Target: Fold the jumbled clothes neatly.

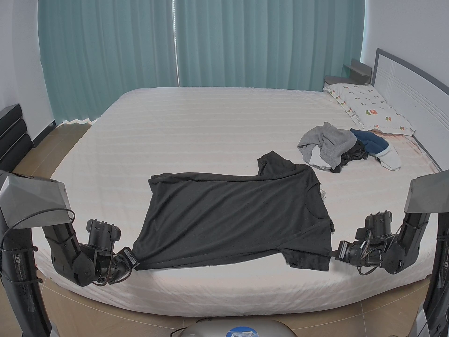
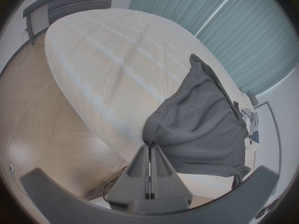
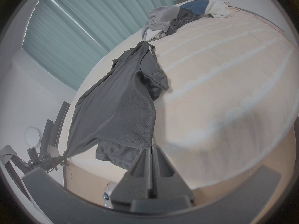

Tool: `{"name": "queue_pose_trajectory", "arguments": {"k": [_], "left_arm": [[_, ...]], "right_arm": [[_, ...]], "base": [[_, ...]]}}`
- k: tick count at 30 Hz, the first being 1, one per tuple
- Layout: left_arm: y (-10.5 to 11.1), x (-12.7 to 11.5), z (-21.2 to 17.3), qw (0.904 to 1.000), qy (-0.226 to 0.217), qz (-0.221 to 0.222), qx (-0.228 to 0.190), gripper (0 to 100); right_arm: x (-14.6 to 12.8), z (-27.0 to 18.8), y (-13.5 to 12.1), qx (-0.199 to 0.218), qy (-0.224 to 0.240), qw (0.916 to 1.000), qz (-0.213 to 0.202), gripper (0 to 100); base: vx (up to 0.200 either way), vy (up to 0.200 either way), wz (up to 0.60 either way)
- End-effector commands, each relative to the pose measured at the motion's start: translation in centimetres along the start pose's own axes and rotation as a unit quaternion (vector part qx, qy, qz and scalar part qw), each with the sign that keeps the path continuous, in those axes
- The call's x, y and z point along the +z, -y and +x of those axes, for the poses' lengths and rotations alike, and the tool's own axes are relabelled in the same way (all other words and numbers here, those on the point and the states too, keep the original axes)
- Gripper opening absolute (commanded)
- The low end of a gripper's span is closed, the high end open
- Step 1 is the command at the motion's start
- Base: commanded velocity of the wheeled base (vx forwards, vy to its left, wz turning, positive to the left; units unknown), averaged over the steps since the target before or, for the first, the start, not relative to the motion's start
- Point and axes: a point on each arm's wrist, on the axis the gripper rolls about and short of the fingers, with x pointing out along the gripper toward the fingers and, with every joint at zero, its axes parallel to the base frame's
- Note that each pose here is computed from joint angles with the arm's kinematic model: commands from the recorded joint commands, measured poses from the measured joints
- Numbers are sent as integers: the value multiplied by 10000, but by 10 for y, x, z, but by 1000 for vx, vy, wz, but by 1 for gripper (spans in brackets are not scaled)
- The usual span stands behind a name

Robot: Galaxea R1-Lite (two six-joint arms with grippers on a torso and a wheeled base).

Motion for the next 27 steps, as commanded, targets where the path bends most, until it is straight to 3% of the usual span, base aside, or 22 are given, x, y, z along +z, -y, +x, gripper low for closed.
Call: {"name": "queue_pose_trajectory", "arguments": {"k": [1,4,9,27], "left_arm": [[-5,-7,-5,9998,-86,184,87,0],[-9,-11,-13,9985,-126,522,144,0],[-11,-15,-19,9975,-193,654,172,0],[-11,-48,-26,9884,-764,1262,355,0]], "right_arm": [[2,-35,2,57,68,9999,75,0],[-3,-45,9,-67,12,10000,-29,0],[-18,-63,25,-335,-211,9987,-317,0],[-30,-71,35,-507,-432,9975,-245,0]], "base": [[0,0,0],[0,0,0],[0,0,0],[0,0,0]]}}
